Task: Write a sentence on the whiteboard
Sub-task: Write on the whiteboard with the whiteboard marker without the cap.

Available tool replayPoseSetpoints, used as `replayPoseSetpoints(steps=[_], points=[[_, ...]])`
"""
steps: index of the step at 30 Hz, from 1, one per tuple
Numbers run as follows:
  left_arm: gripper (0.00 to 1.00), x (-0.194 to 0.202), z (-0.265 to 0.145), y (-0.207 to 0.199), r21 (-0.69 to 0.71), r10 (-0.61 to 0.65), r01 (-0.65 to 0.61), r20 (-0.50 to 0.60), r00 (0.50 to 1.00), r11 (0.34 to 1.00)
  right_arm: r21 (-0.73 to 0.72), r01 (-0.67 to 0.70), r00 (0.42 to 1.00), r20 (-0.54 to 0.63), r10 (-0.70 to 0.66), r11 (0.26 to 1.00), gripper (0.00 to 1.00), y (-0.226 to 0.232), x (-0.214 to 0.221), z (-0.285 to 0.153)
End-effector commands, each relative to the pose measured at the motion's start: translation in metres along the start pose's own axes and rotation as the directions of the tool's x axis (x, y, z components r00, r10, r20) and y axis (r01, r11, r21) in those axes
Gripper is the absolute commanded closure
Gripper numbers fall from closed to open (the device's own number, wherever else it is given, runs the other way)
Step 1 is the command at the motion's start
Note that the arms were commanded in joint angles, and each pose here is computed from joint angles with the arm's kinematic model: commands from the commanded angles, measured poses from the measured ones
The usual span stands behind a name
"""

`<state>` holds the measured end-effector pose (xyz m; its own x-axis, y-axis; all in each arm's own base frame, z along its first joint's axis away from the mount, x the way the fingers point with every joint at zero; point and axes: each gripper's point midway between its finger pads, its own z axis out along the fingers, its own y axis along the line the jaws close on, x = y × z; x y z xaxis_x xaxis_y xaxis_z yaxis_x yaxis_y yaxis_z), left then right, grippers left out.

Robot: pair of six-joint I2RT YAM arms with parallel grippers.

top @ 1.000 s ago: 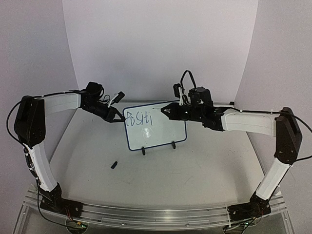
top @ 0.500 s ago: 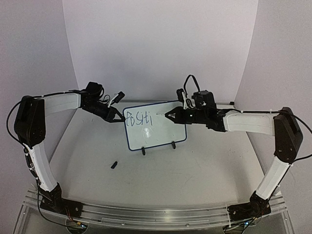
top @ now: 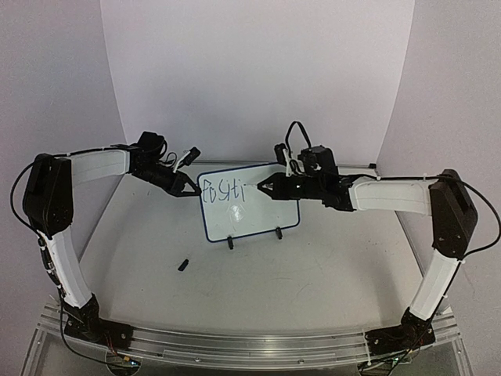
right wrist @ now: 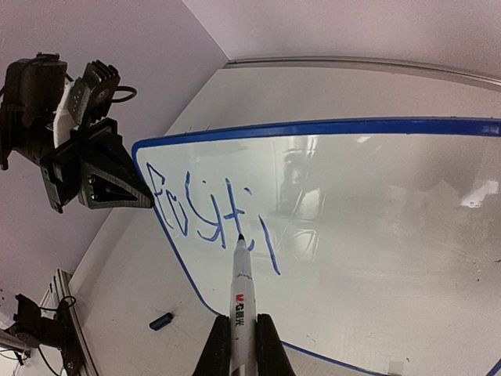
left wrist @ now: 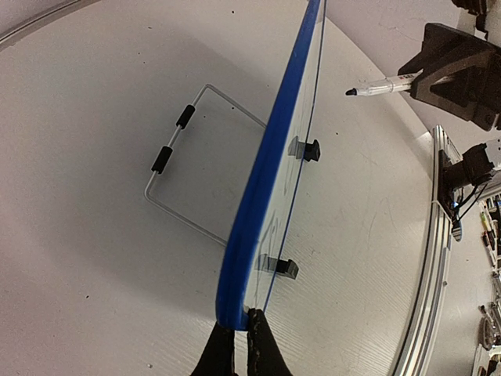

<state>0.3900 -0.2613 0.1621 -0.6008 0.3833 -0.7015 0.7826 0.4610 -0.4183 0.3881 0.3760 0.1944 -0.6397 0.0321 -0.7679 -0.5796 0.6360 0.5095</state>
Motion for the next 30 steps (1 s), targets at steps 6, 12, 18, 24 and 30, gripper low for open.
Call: replayPoseSetpoints(steps=[6, 12, 18, 24, 30], points=[[1.00, -0.014, -0.006, -0.001, -0.042, 0.081, -0.080, 0.018, 0.997, 0.996, 0.008, 0.003, 0.999, 0.047, -0.003, 1.000, 1.00, 0.000, -0.019, 0.017], [1.00, -0.014, -0.006, -0.002, -0.042, 0.083, -0.082, 0.017, 0.996, 0.996, 0.048, -0.014, 0.999, 0.048, 0.012, 0.999, 1.00, -0.010, -0.017, 0.021], [1.00, -0.014, -0.006, -0.002, -0.044, 0.082, -0.082, 0.016, 0.996, 0.996, 0.098, -0.033, 0.999, 0.038, 0.030, 0.995, 1.00, -0.022, -0.005, 0.017], [1.00, -0.014, -0.007, -0.002, -0.043, 0.084, -0.083, 0.017, 0.996, 0.996, 0.118, -0.053, 0.999, 0.000, 0.053, 0.992, 1.00, -0.032, 0.016, 0.015], [1.00, -0.014, -0.007, -0.002, -0.044, 0.084, -0.083, 0.016, 0.996, 0.996, 0.123, -0.056, 0.998, 0.005, 0.055, 0.991, 1.00, -0.032, 0.016, 0.011]])
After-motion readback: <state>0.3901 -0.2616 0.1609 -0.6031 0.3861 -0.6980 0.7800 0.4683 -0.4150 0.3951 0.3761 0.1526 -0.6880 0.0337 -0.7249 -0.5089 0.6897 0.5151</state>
